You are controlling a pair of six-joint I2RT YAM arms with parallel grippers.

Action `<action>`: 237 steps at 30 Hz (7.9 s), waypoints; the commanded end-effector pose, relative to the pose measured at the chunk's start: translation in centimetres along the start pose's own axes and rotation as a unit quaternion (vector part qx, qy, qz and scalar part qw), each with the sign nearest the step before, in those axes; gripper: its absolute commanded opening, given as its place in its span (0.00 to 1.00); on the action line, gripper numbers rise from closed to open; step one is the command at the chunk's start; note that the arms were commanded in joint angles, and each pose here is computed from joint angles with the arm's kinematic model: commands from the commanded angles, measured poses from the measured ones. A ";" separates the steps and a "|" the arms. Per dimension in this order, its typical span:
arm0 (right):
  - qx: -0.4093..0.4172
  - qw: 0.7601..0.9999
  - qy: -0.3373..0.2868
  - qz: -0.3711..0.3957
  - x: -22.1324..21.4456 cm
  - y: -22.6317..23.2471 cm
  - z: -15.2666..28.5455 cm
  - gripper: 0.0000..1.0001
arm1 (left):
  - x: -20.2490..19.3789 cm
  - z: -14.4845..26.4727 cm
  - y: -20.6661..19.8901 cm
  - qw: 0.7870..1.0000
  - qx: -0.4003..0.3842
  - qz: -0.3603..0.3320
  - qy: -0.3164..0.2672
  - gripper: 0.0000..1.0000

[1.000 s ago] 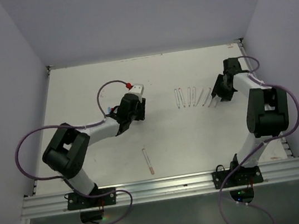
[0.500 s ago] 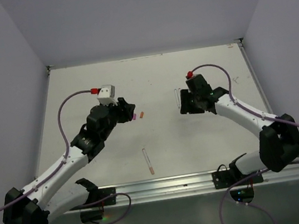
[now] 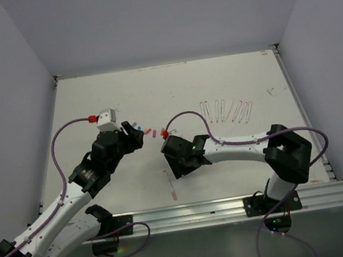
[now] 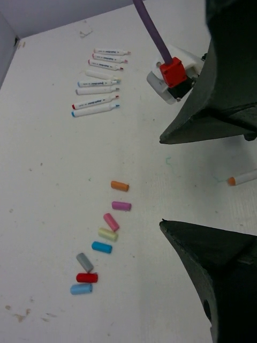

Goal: Open the pen caps

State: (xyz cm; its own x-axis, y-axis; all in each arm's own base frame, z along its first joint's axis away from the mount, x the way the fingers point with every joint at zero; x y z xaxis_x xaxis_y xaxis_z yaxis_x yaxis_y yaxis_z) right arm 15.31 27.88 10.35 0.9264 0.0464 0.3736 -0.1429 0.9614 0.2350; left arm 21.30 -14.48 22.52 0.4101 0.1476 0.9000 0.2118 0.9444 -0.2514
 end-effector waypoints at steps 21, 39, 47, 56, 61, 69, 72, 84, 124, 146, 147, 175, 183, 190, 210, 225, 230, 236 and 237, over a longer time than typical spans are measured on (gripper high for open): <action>-0.009 0.999 -0.012 0.028 -3.0 7.1 -4.6 0.36 | -2.3 2.6 4.7 0.989 0.132 0.059 -0.014 0.65; 0.067 0.988 -0.094 -0.102 2.6 0.6 0.4 0.00 | -2.9 1.5 3.1 0.997 0.063 0.041 -0.010 0.66; 0.152 0.959 -0.193 -0.144 7.1 -1.8 6.5 0.00 | -4.5 0.7 -4.3 0.964 -0.264 -0.004 -0.004 0.62; 0.224 0.934 -0.229 -0.161 8.6 -0.7 9.3 0.00 | -6.4 1.0 -7.2 0.905 -0.425 0.012 0.002 0.62; 0.234 0.930 -0.232 -0.163 9.0 -0.3 9.3 0.00 | -6.8 0.9 -7.8 0.896 -0.444 0.025 -0.002 0.63; 0.256 0.921 -0.236 -0.175 9.4 0.4 9.5 0.00 | -7.3 0.6 -9.3 0.883 -0.468 0.035 0.010 0.64; 0.263 0.919 -0.233 -0.179 9.5 0.6 9.4 0.00 | -7.4 0.4 -10.0 0.881 -0.471 0.033 0.013 0.63; 0.299 0.908 -0.222 -0.191 9.0 1.1 9.4 0.00 | -7.1 -0.6 -11.0 0.884 -0.465 0.038 0.005 0.55; 0.341 0.904 -0.203 -0.158 9.0 2.5 9.2 0.12 | -7.6 -0.1 -11.7 0.865 -0.500 0.007 0.030 0.00; 0.129 0.935 -0.245 -0.224 11.1 -1.1 6.2 0.00 | -8.4 -1.5 -10.0 0.953 -0.299 -0.055 -0.005 0.00; 0.135 0.933 -0.243 -0.230 11.5 -1.5 6.2 0.00 | -8.2 -0.9 -10.5 0.938 -0.342 -0.052 -0.015 0.00; -0.023 0.908 -0.220 -0.355 14.9 -18.8 7.8 0.00 | -7.9 -6.4 -9.6 0.958 -0.255 -0.104 0.076 0.00; -0.150 0.887 -0.190 -0.393 14.2 -26.8 7.1 0.00 | -8.8 -10.7 -9.9 0.956 -0.231 -0.137 0.115 0.00; -0.211 0.872 -0.177 -0.404 15.2 -30.6 6.0 0.00 | -9.5 -15.2 -8.7 0.960 -0.166 -0.176 0.137 0.00; -0.256 0.878 -0.111 -0.390 17.5 -35.3 -0.2 0.02 | -10.8 -20.9 -4.8 0.950 -0.046 -0.255 0.173 0.00; -0.241 0.881 -0.109 -0.393 17.2 -35.1 -0.9 0.21 | -12.3 -20.0 -3.2 0.946 -0.023 -0.262 0.188 0.09; -0.240 0.882 -0.107 -0.392 17.1 -35.1 -0.9 0.27 | -12.7 -19.6 -2.8 0.945 -0.014 -0.259 0.197 0.13; -0.235 0.883 -0.104 -0.393 17.1 -35.0 -1.0 0.38 | -13.2 -19.1 -2.4 0.946 -0.009 -0.253 0.204 0.22; -0.234 0.884 -0.103 -0.392 17.1 -35.0 -1.0 0.38 | -13.2 -19.0 -2.4 0.946 -0.008 -0.251 0.204 0.26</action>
State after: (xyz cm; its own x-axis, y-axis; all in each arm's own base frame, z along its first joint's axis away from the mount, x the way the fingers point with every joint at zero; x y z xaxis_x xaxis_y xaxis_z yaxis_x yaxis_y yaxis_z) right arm 35.80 -4.66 7.26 0.5904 -0.6921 0.4152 0.7305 0.6770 0.0897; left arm 33.35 -25.91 5.61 0.5104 -0.4308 0.7442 0.5039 0.8511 0.1471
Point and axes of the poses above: each gripper's point midway between its finger pads, its own z axis back along the fingers, its own y axis along the line the jaws close on, x = y × z, the point moved 6 cm from there along z, back along the fingers, and after that the axes turned 13 degrees about -z, right-handed, at the moved point
